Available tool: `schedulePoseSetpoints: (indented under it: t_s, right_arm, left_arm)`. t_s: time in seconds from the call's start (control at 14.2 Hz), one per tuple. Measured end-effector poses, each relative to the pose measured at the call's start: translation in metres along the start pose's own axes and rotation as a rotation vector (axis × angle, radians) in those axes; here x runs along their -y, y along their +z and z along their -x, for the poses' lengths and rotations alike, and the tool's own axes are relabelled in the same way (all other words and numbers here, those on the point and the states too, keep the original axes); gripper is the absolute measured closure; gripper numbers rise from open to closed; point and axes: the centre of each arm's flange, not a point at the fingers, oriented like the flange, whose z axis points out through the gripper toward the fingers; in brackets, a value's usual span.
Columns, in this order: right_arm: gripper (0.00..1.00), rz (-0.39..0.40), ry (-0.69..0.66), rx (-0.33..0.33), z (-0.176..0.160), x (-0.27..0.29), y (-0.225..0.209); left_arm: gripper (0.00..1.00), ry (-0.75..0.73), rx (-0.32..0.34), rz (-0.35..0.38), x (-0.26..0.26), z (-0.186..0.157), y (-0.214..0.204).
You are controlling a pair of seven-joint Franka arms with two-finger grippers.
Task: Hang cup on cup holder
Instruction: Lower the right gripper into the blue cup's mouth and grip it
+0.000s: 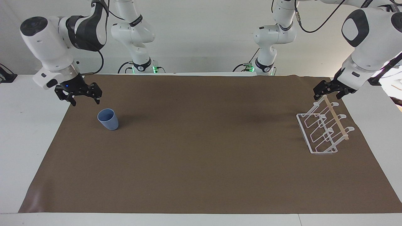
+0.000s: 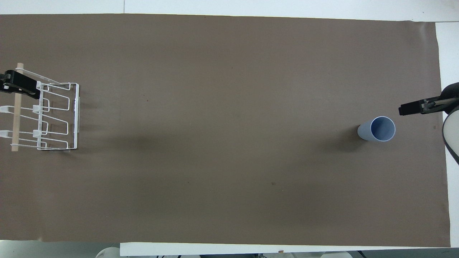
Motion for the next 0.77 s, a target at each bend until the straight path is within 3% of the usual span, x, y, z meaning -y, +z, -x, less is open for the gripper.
schedulePoseSetpoints:
  t_s: [0.28,0.77]
  right_arm:
    - [0.0,-0.051,-0.038,0.058,0.0,-0.011,0.066]
    - [0.12,-0.064,-0.111,0.088,0.014,-0.012,0.11]
  left_arm:
    - [0.0,0.0,0.0,0.0,0.0,0.0,0.0]
    - [0.0,0.0,0.0,0.0,0.0,0.0,0.0]
